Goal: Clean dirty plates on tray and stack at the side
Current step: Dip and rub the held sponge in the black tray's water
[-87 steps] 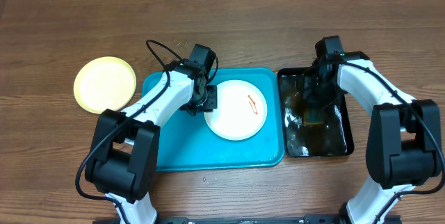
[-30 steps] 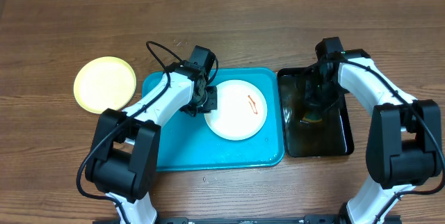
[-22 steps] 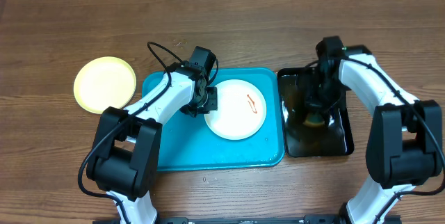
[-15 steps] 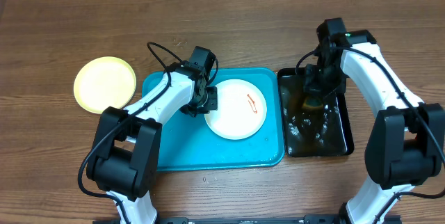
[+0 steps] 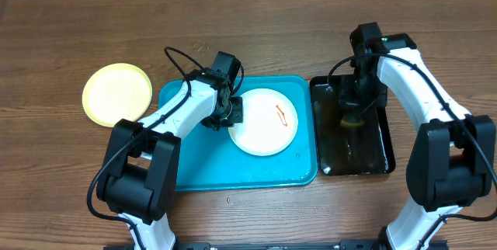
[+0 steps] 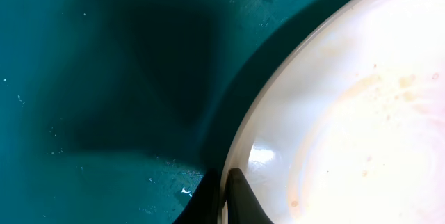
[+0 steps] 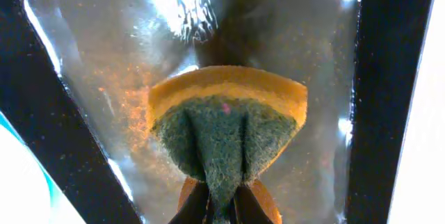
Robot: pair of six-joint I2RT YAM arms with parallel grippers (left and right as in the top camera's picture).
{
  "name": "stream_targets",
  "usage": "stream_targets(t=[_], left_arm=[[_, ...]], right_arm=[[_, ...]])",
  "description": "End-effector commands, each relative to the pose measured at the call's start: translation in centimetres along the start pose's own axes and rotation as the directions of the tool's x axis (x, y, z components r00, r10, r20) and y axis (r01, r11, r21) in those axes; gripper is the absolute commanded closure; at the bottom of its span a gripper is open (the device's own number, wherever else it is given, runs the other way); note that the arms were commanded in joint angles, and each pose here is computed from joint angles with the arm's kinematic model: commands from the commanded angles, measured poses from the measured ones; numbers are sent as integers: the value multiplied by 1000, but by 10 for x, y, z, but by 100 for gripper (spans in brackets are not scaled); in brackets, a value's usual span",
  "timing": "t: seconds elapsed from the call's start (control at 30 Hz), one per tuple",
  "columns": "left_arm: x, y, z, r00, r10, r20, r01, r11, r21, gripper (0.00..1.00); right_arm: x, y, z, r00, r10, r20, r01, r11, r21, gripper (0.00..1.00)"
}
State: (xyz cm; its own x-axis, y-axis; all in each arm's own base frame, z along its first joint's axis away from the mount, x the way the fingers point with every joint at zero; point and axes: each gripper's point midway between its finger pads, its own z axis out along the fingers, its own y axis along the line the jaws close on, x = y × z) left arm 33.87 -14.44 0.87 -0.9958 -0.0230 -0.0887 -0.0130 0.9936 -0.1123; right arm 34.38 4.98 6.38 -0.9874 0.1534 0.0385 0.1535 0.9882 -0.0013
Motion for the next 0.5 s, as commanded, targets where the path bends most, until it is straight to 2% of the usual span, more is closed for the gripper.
stream_targets(t=[0.0, 0.2, 0.47], left_arm=[[1, 6, 5, 1000, -10, -10, 10, 1000, -20, 96], [1, 5, 5, 1000, -10, -10, 10, 1000, -15, 96], [0, 2, 4, 1000, -9, -9, 9, 1000, -4, 96]], right_arm=[[-4, 3, -7, 999, -25, 25, 25, 1000, -1, 96], [-6, 0, -7, 999, -23, 36, 22, 1000, 22, 96], [0, 30, -30, 999, -48, 8, 48, 994, -100, 96]])
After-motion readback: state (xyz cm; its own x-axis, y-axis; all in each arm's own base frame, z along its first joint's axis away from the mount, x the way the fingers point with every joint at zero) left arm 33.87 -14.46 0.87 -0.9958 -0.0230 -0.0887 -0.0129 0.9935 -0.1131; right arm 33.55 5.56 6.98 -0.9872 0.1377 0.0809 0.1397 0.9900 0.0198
